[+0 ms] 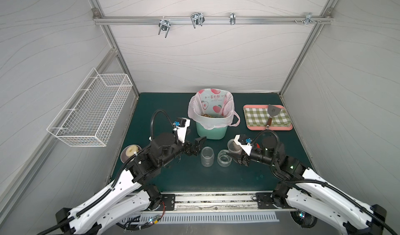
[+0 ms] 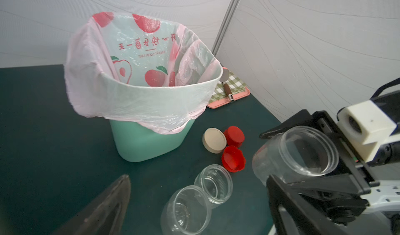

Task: Empty moldy peanuts from jars
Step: Place the jar at the center of the board.

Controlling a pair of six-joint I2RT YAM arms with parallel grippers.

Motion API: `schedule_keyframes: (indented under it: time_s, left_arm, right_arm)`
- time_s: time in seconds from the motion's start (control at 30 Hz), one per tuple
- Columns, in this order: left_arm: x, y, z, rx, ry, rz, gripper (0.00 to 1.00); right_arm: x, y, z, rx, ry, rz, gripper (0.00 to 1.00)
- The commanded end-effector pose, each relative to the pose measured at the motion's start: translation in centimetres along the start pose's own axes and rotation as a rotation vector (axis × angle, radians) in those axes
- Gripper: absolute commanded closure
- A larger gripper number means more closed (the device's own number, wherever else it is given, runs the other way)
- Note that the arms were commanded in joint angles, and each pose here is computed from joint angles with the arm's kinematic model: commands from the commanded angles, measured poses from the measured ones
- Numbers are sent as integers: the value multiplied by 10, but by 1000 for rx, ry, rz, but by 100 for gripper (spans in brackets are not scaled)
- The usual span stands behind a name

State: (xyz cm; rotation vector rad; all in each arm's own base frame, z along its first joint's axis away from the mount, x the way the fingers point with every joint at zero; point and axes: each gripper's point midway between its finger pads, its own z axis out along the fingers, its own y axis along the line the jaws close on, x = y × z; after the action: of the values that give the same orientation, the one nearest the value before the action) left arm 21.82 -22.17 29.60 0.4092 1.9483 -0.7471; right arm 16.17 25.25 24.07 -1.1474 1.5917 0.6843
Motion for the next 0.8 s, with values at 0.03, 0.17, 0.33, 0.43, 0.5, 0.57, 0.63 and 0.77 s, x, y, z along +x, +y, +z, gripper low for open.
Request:
schedule_keyframes:
  time_s: [0.03,0.17,0.33,0.43,0.5,0.57,0.63,0.77]
  left_arm:
    - [7,-32,20,120,195,-46,0]
    - [14,-42,33,135,331,-57,0]
    - [15,-53,41,171,406,-80,4]
    - [14,-61,44,204,417,-101,10]
    - [14,-63,46,217,422,-111,13]
    - [14,-66,49,230,424,-124,16]
    - [14,-69,51,246,425,-141,17]
    - [19,-68,61,238,440,-160,19]
  right_arm:
    - [-21,-1,2,10,-36,-44,100]
    - [-20,1,5,29,-22,-78,100]
    - [-21,-1,6,57,-13,-92,100]
    - [-21,-2,6,65,-8,-88,100]
    - [-21,-3,6,70,-5,-85,100]
    - [-19,-5,7,83,6,-84,100]
    - [-17,-9,7,106,17,-78,100]
    - [-15,-12,11,118,41,-64,100]
